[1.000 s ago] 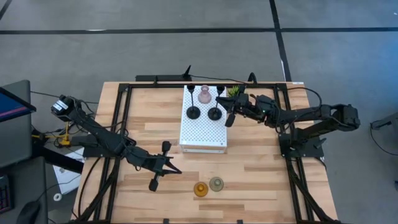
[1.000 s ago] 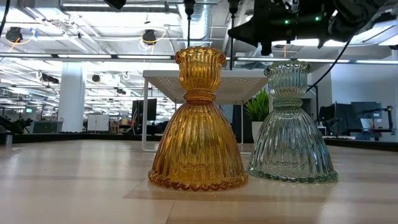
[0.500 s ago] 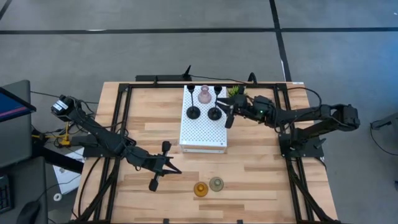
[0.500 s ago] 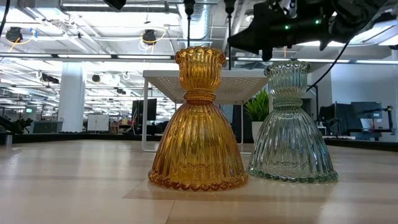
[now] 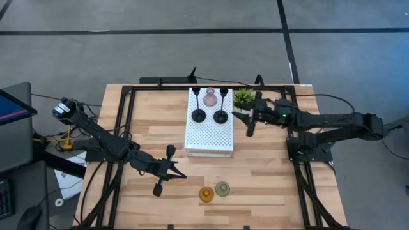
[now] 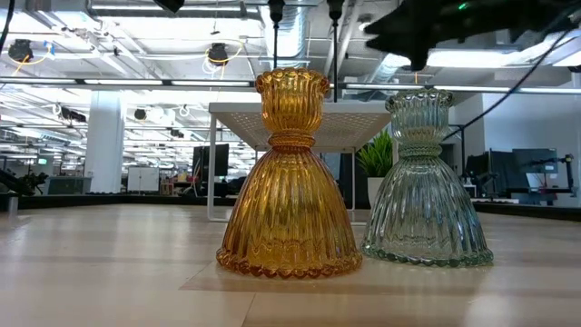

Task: Pick & Place candle stick holders
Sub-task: Put the orange glass candle holder on the shelf

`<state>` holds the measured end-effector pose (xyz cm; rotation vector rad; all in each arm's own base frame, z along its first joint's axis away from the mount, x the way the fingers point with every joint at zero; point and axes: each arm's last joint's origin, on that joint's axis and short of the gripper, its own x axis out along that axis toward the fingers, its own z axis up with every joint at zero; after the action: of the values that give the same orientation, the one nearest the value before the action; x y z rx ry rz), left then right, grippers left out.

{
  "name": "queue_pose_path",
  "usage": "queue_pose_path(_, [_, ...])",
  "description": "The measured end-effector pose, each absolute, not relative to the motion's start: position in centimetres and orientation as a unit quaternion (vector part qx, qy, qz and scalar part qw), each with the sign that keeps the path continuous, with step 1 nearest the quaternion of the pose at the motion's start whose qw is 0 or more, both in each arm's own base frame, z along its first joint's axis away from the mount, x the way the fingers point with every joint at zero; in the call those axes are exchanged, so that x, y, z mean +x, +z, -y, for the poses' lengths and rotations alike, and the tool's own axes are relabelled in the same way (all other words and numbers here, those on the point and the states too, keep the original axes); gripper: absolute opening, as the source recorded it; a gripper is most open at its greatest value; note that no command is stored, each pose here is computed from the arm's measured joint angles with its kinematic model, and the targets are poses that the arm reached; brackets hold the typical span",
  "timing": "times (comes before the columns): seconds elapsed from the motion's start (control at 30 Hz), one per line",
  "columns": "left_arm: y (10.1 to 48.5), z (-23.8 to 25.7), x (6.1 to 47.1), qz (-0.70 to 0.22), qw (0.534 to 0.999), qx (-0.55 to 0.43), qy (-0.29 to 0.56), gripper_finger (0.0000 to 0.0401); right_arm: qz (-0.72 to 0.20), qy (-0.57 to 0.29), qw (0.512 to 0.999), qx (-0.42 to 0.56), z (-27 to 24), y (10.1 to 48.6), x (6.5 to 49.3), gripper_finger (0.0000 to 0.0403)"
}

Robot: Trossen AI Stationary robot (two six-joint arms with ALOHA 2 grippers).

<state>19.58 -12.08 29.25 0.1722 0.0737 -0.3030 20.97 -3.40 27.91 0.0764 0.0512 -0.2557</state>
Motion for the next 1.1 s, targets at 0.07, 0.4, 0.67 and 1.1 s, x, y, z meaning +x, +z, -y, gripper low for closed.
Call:
queue_pose_path(0.07, [29.3,12.1,19.6,-0.035,0.983,0.096,-0.151,0.0004,-0.032,-0.087,0.994,0.051,2.4,28.4,20.0,0.0153])
queue_pose_path(0.4, [25.8,12.0,19.1,-0.076,0.974,0.109,-0.183,0.0004,-0.129,0.087,0.987,0.044,-3.6,27.6,17.0,0.0038])
queue_pose_path(0.67, [21.8,12.2,18.8,-0.022,0.968,0.076,-0.239,0.0004,-0.112,0.031,0.993,-0.011,-6.6,26.6,15.9,0.0009])
queue_pose_path(1.1, [17.4,13.6,20.8,-0.009,0.945,0.135,-0.299,0.0007,-0.103,0.018,0.994,-0.041,-10.2,26.0,15.2,0.0002])
